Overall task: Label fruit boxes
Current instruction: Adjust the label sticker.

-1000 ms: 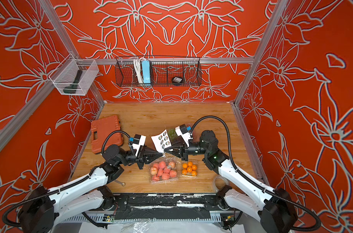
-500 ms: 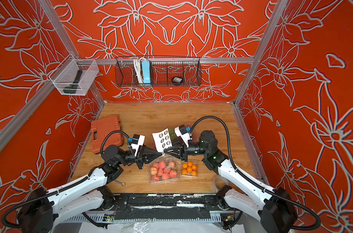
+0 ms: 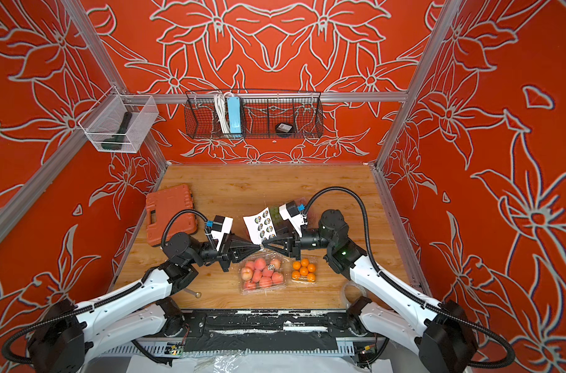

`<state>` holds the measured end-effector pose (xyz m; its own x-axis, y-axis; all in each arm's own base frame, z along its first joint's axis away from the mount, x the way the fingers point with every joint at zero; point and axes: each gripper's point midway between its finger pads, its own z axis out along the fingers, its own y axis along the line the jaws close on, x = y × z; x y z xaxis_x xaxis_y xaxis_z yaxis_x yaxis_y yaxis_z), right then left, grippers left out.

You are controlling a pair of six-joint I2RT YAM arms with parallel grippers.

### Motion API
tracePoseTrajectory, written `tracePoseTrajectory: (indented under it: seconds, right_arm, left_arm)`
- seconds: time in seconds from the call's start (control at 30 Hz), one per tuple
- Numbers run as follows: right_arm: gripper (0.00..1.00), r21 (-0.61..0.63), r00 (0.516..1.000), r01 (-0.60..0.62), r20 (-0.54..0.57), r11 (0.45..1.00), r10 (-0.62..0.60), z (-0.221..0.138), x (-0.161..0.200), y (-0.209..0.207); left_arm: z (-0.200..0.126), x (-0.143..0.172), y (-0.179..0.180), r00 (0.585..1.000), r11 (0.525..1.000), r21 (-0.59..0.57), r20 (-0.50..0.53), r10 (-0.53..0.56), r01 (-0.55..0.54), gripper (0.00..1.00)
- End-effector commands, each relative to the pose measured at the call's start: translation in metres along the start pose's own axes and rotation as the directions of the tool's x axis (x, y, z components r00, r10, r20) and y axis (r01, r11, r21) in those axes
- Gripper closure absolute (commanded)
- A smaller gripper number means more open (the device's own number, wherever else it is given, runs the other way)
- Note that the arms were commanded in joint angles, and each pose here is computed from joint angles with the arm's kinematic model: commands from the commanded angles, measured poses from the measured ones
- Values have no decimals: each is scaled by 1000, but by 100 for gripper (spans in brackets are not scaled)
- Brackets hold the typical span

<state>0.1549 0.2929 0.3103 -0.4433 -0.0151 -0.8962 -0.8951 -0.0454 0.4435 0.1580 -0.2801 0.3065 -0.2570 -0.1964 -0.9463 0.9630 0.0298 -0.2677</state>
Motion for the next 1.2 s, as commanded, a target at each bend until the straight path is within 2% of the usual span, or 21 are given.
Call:
tracePoseTrajectory:
  seconds: [0.0, 0.27, 0.53, 0.63, 0.7, 0.83, 0.97, 1.17]
  right_arm:
    - [74, -14, 999, 39, 3, 999, -39, -1, 2, 7]
    - [72, -11, 999, 47, 4, 999, -47, -3, 4, 9]
    - [71, 21, 999, 33, 24, 999, -33, 1, -1, 0]
    - [72, 36, 999, 46, 16, 998, -46, -2, 1, 1]
    - [71, 58, 998, 63, 24, 996, -64, -7, 2, 3]
    - [64, 73, 996, 84, 28, 994, -86, -12, 3, 7]
    - [63, 85, 998, 66, 18, 994, -68, -9, 3, 1]
    - [62, 40, 999, 39, 21, 998, -40, -4, -1, 3]
  left_arm:
    - [4, -14, -4, 999, 1000, 11, 32, 25, -26, 100]
    - [4, -15, 0, 999, 1000, -16, 31, 27, -27, 100]
    - [4, -16, -11, 999, 999, 43, 38, 19, -20, 100]
    - [2, -15, -11, 999, 999, 30, 32, 33, -34, 100]
    - [0, -15, -8, 999, 999, 1, 30, 44, -44, 100]
    - [-1, -16, -13, 998, 998, 18, 29, 53, -54, 100]
    - [-2, -15, -17, 998, 997, 40, 29, 58, -59, 100]
    - [-1, -14, -18, 999, 997, 54, 24, 45, -46, 100]
